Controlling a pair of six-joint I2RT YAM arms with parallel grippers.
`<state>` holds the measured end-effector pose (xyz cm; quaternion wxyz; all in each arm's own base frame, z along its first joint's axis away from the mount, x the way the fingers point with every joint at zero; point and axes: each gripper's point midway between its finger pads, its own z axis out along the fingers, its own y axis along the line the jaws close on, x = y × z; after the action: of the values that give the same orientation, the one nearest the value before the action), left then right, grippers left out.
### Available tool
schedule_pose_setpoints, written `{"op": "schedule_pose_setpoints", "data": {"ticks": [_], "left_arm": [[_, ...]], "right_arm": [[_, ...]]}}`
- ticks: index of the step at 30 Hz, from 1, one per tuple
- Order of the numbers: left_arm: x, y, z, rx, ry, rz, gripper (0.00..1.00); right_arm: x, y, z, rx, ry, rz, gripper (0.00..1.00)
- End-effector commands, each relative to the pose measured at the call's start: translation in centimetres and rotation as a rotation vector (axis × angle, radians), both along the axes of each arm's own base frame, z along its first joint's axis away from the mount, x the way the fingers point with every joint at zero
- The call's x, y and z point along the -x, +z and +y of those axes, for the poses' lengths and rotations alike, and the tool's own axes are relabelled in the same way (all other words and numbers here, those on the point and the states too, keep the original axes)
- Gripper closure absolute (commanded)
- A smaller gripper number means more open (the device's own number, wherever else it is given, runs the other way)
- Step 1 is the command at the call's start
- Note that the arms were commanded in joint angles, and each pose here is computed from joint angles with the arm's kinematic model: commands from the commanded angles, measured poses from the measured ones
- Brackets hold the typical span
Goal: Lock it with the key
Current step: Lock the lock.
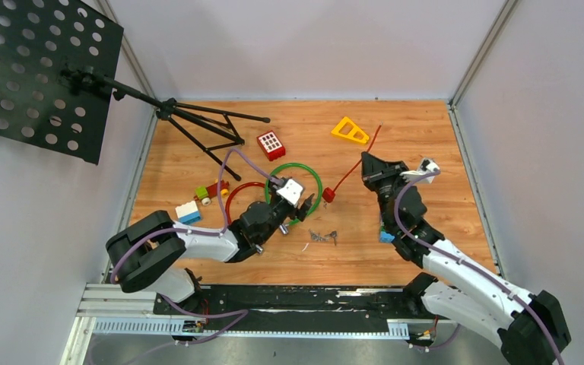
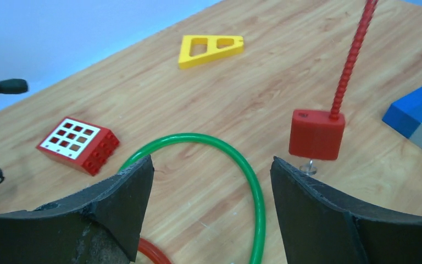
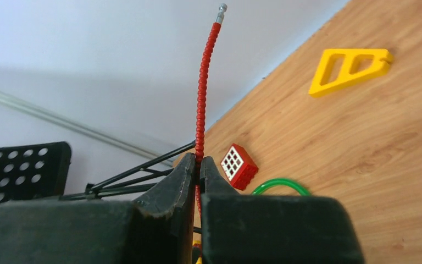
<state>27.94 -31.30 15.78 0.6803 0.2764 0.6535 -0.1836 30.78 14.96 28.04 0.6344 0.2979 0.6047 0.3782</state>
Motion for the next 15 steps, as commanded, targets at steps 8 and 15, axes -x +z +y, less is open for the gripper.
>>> {"op": "schedule_pose_setpoints", "data": {"ticks": [8, 15], "left_arm": [[2.0, 4.7, -0.8, 0.112, -0.024, -0.135, 0.3], [3.6, 3.7, -3.1, 0.064, -0.109, -0.141, 0.09]], "right_arm": [[-1.1, 1.7, 1.2, -0.044, -0.18, 0.055, 1.0], [-0.9, 2.1, 2.0, -0.063, -0.159, 0.045, 1.0]]}}
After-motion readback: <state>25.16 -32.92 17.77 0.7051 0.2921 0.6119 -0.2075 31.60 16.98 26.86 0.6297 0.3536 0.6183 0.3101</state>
